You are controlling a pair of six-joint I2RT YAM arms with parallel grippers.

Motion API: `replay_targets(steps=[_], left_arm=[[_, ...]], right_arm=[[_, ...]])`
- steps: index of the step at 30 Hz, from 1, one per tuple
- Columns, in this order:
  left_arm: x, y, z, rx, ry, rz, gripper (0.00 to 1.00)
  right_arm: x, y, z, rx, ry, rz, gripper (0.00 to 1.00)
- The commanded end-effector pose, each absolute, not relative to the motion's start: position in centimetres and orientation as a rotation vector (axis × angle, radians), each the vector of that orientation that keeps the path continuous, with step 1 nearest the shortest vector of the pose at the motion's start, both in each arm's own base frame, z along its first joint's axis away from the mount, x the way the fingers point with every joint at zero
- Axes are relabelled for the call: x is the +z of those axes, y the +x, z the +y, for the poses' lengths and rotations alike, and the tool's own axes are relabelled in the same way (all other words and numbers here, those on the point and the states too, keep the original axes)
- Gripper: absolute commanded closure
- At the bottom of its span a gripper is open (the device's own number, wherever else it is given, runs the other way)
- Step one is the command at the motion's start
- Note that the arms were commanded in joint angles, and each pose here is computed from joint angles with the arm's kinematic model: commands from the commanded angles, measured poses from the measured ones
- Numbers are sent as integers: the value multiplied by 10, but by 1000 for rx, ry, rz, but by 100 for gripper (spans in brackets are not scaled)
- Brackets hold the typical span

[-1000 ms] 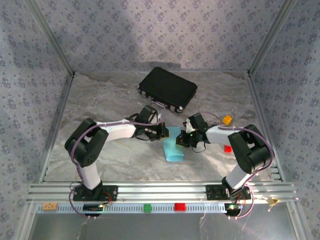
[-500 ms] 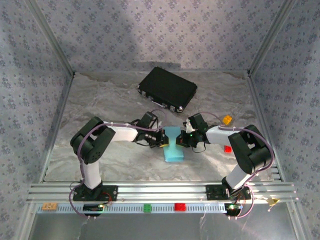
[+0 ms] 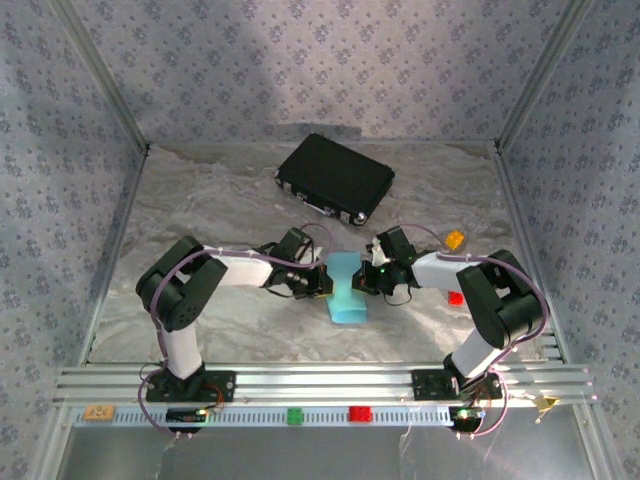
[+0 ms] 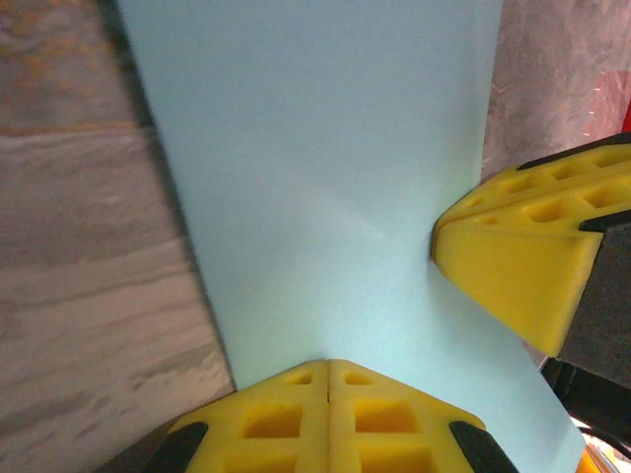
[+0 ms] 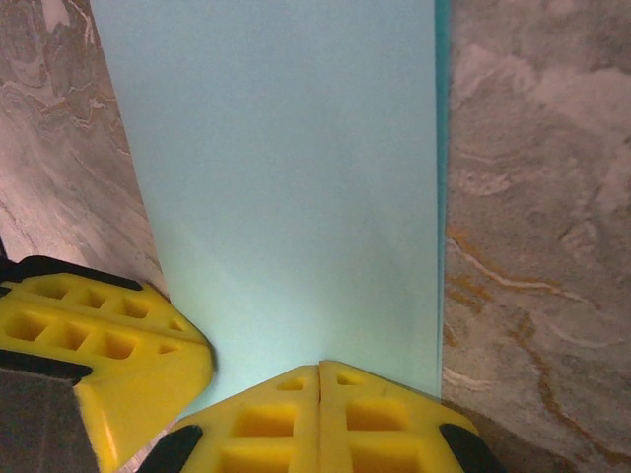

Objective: Fold a paper plane with a square sheet of paper (pick it up from the middle)
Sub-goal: First fold the square sheet of paper in half at the center of the table.

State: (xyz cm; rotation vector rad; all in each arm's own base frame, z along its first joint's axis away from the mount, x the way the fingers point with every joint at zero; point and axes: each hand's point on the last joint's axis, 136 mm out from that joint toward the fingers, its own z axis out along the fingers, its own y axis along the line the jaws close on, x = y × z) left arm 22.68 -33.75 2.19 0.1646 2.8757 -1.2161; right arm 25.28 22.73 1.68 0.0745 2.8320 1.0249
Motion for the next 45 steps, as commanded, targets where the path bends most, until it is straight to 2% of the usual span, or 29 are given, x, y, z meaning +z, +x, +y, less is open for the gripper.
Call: replay_targets(steps=[1,7,13,24,28,37,45], left_arm=[[49,228,-344,-1264,131,2827,100],[63,220,-363,-1377,154,2801,100],[37,207,-356,-1344,139,2874,100],[-13,182,-319,-1131,210,2988,100],[-1,187,-320,-1128,224,2949,100],[55,195,-352,-1332,255,2806,100],[29,182,-350,-1315,250,2888,100]], right_arm=[[-18,226,195,798,180,2989,100],[-18,226,194,797,184,2985,100],[-17,226,194,801,186,2980,100],[-18,225,192,797,192,2982,100],[-18,225,192,798,196,2983,100],[-17,225,191,797,201,2983,100],[-17,225,191,793,197,2985,100]])
